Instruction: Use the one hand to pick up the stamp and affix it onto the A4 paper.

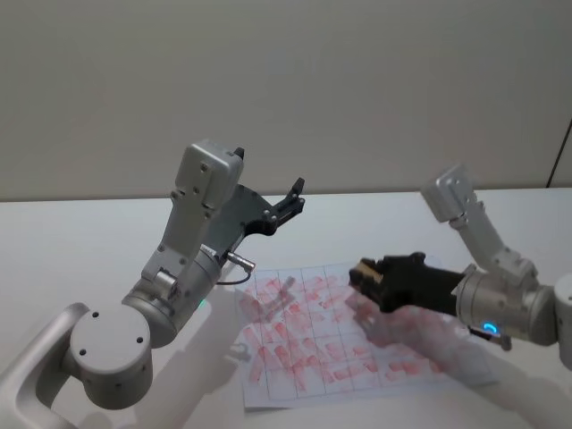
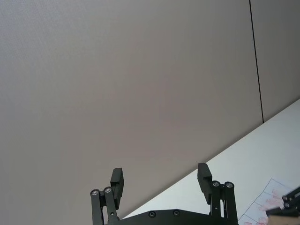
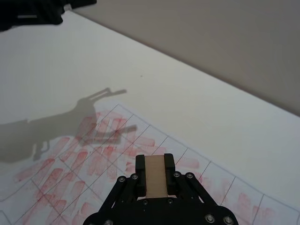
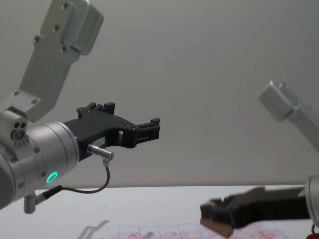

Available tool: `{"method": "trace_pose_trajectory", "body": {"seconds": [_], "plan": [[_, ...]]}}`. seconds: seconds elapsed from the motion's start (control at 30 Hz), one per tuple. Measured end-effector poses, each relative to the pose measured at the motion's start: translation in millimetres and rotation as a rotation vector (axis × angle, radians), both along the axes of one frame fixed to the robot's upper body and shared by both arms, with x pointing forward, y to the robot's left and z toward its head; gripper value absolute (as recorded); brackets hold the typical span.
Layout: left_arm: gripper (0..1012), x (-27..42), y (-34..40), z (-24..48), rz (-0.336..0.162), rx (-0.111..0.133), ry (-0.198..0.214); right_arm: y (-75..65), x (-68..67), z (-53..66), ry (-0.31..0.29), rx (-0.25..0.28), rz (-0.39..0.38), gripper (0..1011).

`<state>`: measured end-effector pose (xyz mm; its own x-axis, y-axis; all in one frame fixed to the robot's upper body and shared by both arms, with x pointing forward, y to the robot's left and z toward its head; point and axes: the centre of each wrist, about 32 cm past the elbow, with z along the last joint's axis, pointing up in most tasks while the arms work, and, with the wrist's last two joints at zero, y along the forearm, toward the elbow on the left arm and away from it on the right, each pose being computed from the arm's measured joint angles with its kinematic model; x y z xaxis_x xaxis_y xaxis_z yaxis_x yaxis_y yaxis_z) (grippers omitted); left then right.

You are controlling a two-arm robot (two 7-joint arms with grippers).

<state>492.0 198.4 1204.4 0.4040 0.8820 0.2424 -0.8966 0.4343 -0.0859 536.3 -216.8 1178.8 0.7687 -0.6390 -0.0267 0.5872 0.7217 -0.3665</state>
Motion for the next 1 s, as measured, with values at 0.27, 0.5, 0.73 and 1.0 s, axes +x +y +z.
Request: {"method": "trace_pose_trajectory", "body": {"seconds": [0.27,0.5,0.73,1.0], "plan": [[1001,0.0,0.0,0.0,0.0,0.0,0.0,-0.8,-3.3,-11.0,0.069,-0.026,0.028,218],[1001,0.0,0.0,0.0,0.0,0.0,0.0,0.0,-5.4,-15.6,0.081,-0.039,0.038,218],[1001,0.0,0.0,0.0,0.0,0.0,0.0,2.2,-4.9,-15.1,0.043,-0.05,0.045,218],[1001,0.0,0.0,0.0,0.0,0.0,0.0,4.5,-2.0,-10.5,-0.018,-0.07,0.048,218]]}}
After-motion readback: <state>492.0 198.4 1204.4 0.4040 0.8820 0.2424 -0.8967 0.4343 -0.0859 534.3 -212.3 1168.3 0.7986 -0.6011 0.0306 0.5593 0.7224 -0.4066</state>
